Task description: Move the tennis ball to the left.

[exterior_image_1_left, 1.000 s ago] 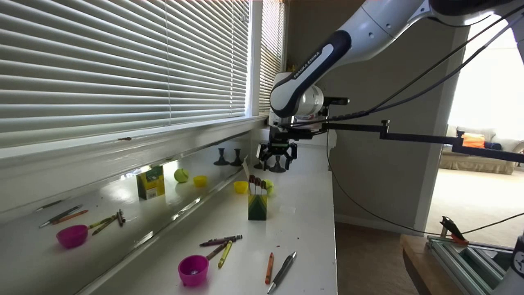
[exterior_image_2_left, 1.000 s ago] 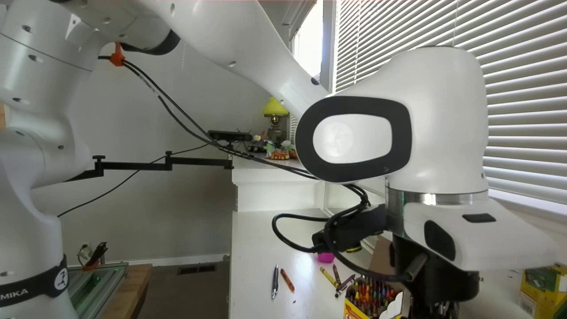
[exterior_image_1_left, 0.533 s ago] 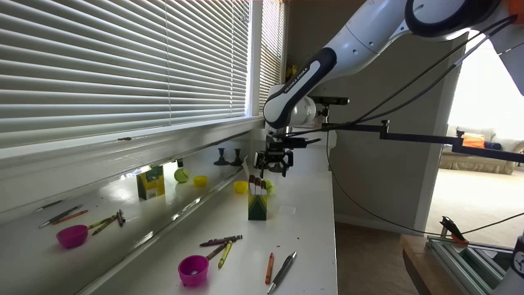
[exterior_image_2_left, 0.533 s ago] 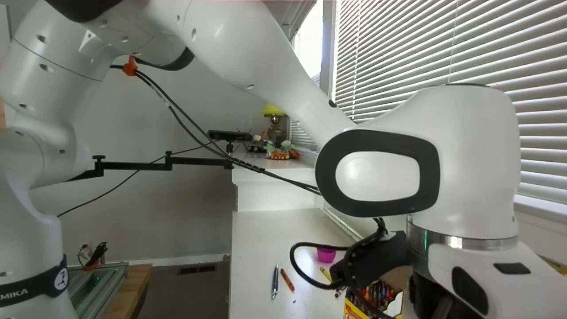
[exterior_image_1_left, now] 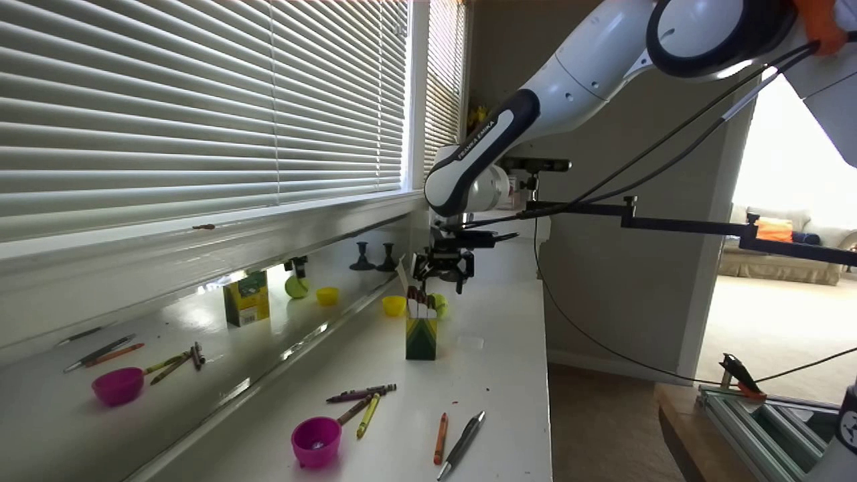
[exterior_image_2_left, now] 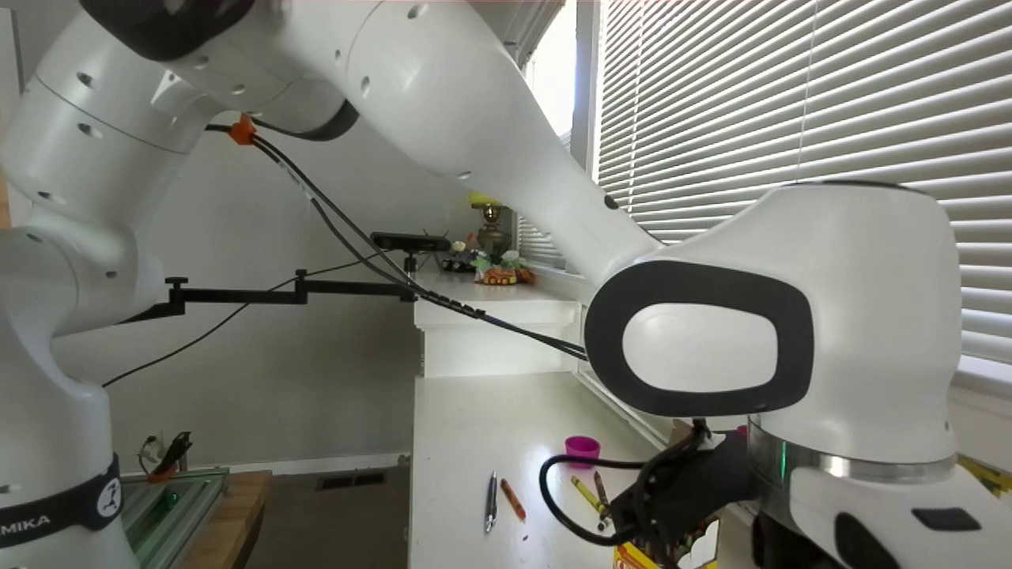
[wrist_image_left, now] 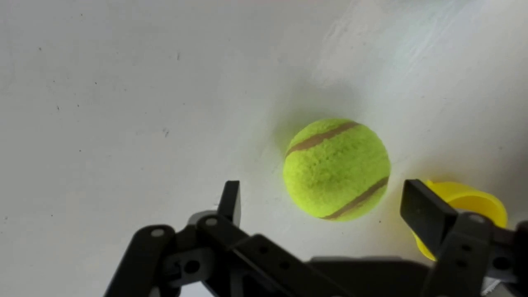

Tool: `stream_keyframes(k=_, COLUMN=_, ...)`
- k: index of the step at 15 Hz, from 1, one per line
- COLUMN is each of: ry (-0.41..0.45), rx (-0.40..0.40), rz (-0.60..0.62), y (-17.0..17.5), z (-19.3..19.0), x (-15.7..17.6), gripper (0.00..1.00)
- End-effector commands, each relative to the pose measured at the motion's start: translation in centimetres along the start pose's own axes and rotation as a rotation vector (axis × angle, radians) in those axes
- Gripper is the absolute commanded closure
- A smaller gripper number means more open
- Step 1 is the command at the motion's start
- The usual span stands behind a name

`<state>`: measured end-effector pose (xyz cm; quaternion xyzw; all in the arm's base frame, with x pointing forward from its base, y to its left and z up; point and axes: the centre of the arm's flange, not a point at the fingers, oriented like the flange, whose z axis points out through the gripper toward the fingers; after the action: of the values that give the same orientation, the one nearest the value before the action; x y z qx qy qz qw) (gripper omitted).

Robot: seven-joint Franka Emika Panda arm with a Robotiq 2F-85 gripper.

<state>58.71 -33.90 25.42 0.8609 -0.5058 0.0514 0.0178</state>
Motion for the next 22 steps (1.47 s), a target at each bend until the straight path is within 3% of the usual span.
stream_keyframes(k=1, ry=-0.028, rx=0.031, rz=0.003, y=-0.7, z=0.7, x=1.1, gripper=0.0)
stream_keyframes(k=13, ry=-0.034, rx=0.011, rz=0.002, y=-1.3, z=3.1, x=1.5, gripper=0.0)
stream_keyframes(k=14, ry=-0.034, rx=0.01, rz=0.001, y=-1.3, z=3.3, x=1.5, gripper=0.06)
stream_keyframes(k=15, ry=-0.036, rx=0.01, rz=0.002, y=-1.3, z=3.5, x=1.5, gripper=0.26)
stream_keyframes(k=17, ry=-0.036, rx=0.012, rz=0.002, y=-1.3, z=3.5, x=1.6, gripper=0.31)
stream_keyframes(k=20, ry=-0.042, rx=0.013, rz=-0.001, y=-1.5, z=2.9, x=1.3, gripper=0.54)
stream_keyframes(k=22, ry=-0.043, rx=0.013, rz=-0.006, y=-1.5, z=2.2, x=1.1, gripper=0.58)
